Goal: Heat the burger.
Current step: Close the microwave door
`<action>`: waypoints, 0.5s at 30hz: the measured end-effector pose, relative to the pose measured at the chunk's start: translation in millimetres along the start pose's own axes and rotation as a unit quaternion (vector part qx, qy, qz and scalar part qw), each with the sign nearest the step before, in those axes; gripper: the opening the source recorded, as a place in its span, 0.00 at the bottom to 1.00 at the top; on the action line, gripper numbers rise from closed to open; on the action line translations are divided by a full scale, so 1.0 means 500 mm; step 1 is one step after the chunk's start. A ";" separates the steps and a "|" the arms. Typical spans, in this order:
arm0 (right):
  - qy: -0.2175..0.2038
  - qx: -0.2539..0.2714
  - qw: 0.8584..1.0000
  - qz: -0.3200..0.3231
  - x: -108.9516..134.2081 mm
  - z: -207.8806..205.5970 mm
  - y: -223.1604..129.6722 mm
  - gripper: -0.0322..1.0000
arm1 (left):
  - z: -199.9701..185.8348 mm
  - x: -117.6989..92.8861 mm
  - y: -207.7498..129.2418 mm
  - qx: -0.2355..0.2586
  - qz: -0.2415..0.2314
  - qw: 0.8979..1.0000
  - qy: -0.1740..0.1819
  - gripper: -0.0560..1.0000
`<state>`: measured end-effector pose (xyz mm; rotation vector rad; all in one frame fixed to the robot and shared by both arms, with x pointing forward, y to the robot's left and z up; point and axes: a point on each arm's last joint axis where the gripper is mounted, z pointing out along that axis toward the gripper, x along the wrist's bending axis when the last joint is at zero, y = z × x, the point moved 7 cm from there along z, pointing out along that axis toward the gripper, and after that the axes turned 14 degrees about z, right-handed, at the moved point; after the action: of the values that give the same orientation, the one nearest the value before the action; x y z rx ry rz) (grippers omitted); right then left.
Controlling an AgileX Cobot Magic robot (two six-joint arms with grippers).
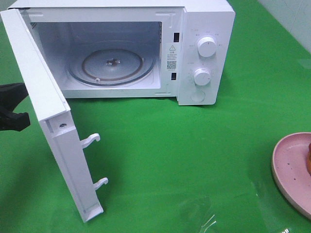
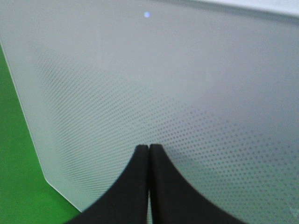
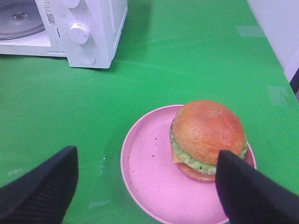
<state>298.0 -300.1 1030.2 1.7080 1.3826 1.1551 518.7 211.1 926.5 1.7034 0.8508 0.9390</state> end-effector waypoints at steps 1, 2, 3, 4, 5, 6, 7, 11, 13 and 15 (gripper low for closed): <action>0.000 0.000 1.000 0.000 0.000 0.000 0.000 0.77 | 0.000 0.000 0.000 0.000 0.000 1.000 0.000 0.05; 0.000 0.000 1.000 0.000 0.000 0.000 0.000 0.77 | 0.005 -0.001 -0.002 0.001 -0.003 1.000 0.001 0.05; 0.000 0.000 1.000 0.000 0.000 0.000 0.000 0.77 | 0.005 -0.001 -0.002 0.001 -0.003 1.000 0.001 0.05; 0.000 0.000 1.000 0.000 0.000 0.000 0.000 0.77 | 0.014 -0.009 -0.004 0.002 -0.006 1.000 -0.004 0.05; 0.000 0.000 1.000 0.000 0.000 0.000 0.000 0.77 | 0.026 -0.019 -0.001 -0.003 -0.003 1.000 -0.012 0.05; 0.000 0.000 1.000 0.000 0.000 0.000 0.000 0.77 | 0.026 -0.019 -0.001 -0.003 -0.003 1.000 -0.012 0.05; 0.000 0.000 1.000 0.000 0.000 0.000 0.000 0.77 | 0.037 -0.031 0.004 -0.008 0.002 1.000 -0.020 0.05; 0.000 0.000 1.000 0.000 0.000 0.000 0.000 0.77 | 0.054 -0.046 0.006 -0.010 0.006 1.000 -0.026 0.05; 0.000 0.000 1.000 0.000 0.000 0.000 0.000 0.77 | 0.066 -0.056 0.007 -0.009 0.006 1.000 -0.030 0.05; 0.000 0.000 1.000 0.000 0.000 0.000 0.000 0.77 | 0.077 -0.065 0.008 -0.009 0.007 0.999 -0.032 0.05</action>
<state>298.0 -300.1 1030.2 1.7080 1.3826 1.1551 538.5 165.9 915.1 1.7165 0.7875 0.8936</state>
